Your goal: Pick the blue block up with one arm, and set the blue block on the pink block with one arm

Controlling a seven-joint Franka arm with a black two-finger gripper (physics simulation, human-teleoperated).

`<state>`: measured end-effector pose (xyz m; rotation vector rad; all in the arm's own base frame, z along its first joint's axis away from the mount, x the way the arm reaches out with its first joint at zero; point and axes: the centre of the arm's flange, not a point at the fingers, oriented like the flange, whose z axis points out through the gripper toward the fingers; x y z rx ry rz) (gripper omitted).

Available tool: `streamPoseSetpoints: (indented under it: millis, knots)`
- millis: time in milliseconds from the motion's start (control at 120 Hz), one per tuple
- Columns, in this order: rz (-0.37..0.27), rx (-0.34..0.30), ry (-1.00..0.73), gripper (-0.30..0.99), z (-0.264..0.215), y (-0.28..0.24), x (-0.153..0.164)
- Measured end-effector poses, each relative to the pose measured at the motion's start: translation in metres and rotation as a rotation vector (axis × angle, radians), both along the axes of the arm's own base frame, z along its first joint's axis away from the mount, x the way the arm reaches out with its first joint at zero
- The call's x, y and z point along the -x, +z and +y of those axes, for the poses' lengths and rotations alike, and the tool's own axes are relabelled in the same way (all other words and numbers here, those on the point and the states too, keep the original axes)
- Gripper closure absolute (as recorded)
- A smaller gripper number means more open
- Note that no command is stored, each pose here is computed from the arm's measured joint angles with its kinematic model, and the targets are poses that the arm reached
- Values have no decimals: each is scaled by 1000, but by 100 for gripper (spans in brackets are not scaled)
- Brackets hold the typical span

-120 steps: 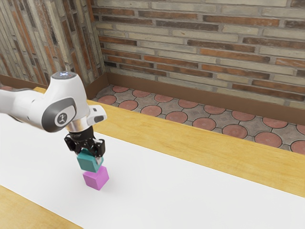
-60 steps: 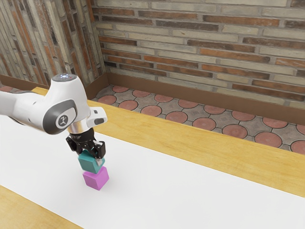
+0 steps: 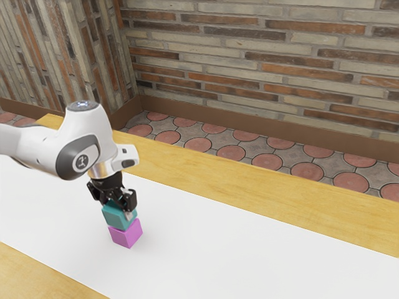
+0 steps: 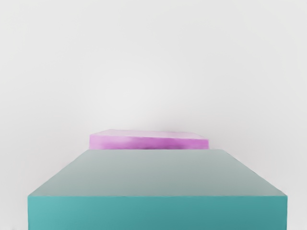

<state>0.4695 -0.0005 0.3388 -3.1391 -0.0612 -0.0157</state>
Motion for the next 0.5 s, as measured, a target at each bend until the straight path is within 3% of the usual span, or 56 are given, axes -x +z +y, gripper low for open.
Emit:
streamPoseSetpoints:
  millis: [500]
  knots:
    - [0,3,-23,29,5,-1,3]
